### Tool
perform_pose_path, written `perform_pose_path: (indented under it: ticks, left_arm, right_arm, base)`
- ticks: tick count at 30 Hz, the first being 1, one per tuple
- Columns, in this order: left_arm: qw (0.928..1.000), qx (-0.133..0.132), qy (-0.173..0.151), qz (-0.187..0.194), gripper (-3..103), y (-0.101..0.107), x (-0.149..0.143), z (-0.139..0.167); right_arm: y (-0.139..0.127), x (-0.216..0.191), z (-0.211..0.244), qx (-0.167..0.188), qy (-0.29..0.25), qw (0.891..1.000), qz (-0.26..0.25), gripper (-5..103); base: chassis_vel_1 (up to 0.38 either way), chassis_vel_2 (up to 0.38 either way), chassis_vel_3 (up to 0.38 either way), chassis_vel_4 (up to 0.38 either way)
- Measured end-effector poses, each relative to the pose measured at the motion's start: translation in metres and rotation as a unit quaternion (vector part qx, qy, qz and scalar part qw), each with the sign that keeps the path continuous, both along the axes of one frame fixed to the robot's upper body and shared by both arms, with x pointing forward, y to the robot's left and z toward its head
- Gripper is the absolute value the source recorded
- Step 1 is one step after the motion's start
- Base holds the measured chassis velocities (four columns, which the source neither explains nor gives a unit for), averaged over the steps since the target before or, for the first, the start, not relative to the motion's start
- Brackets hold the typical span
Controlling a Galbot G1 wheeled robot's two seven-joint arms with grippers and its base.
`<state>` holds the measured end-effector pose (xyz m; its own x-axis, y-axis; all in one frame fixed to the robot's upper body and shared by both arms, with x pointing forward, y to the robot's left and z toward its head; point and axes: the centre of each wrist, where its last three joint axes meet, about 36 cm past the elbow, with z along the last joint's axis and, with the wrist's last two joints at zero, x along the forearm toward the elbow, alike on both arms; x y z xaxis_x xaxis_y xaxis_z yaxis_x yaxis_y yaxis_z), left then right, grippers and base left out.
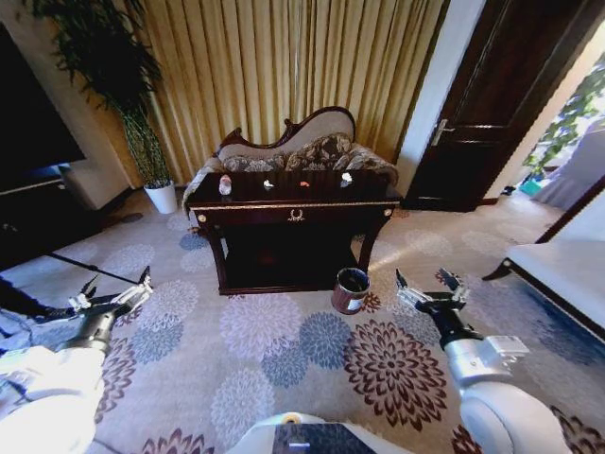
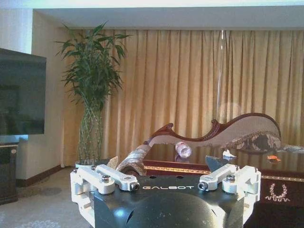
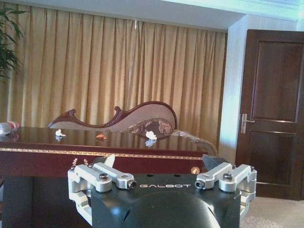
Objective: Move to the front of the table and place the trash on the table into the trash bin.
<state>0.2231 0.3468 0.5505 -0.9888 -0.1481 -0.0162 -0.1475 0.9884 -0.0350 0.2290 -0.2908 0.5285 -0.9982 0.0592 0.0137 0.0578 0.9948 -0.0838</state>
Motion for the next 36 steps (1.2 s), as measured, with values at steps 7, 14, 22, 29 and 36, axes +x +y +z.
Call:
perform_pose_path:
  ticks: [7, 14, 22, 29, 36]
  left_arm:
    - [1.0000, 0.001, 0.001, -0.001, 100, 0.0000, -0.0003, -0.0003]
    - [1.0000, 0.000, 0.002, 0.000, 100, 0.0000, -0.0007, -0.0006]
    - [1.0000, 0.001, 0.004, 0.001, 100, -0.0005, -0.0029, -0.0009]
    - [1.0000, 0.003, 0.005, 0.000, 100, -0.0002, -0.0030, -0.0004]
    - [1.0000, 0.003, 0.007, -0.004, 100, 0.0000, -0.0036, -0.0011]
  right_arm:
    - [0.0002, 0.0001, 0.0000, 0.001, -0.002, 1.000, 0.003, 100]
    - [0.0004, 0.0002, 0.0000, 0.001, -0.002, 1.000, 0.004, 100]
    - [0.0004, -0.0003, -0.0004, 0.001, -0.001, 1.000, 0.008, 100]
    - [0.0006, -0.0011, -0.0010, -0.003, -0.002, 1.000, 0.016, 100]
    - [0.0009, -0.0014, -0.0014, -0.004, -0.003, 1.000, 0.016, 100]
  base:
    - [-0.094, 0.126, 0.100, -0.122]
    - [-0.135, 0.137, 0.138, -0.139]
    - [-0.134, 0.124, 0.130, -0.128]
    - [-0.111, 0.126, 0.130, -0.106]
    - [-0.179, 0.163, 0.188, -0.152]
